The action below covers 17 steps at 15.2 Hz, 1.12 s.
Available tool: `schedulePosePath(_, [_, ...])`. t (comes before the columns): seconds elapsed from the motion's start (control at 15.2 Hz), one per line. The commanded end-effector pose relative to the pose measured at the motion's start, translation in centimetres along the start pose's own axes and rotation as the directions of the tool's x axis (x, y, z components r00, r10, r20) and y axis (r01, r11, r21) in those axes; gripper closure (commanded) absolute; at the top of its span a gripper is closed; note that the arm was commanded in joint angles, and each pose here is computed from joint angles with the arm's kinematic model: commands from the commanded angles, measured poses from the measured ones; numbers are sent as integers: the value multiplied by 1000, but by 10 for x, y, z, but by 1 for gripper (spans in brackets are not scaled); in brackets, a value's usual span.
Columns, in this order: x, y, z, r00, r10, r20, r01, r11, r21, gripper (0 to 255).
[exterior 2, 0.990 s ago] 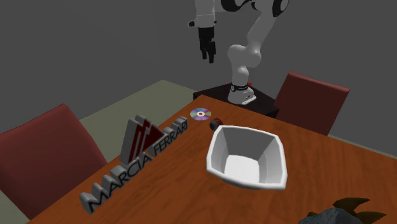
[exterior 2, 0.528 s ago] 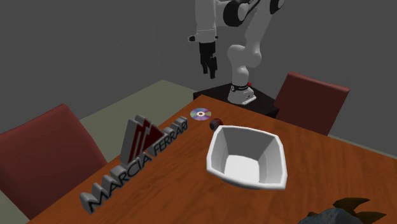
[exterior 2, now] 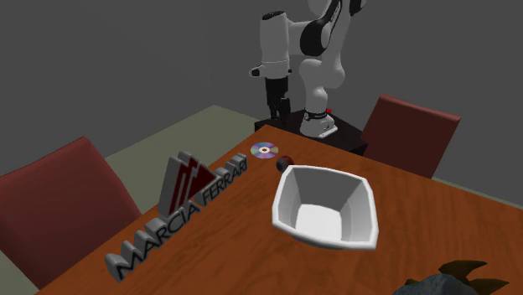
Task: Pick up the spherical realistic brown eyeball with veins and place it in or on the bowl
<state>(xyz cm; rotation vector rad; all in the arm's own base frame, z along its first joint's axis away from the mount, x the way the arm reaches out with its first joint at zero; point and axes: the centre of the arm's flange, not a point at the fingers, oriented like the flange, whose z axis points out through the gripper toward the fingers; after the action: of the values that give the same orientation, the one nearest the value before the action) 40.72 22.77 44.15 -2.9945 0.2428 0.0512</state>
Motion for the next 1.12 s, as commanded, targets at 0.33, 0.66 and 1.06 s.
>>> schedulePosePath(0.33, [25,-69,55,1000,1,-5,-1,1000,21,0])
schedulePosePath(0.66, [35,-98,86,1000,1,-7,-1,1000,28,0])
schedulePosePath(1.06, [35,-99,116,1000,1,-7,-1,1000,28,0])
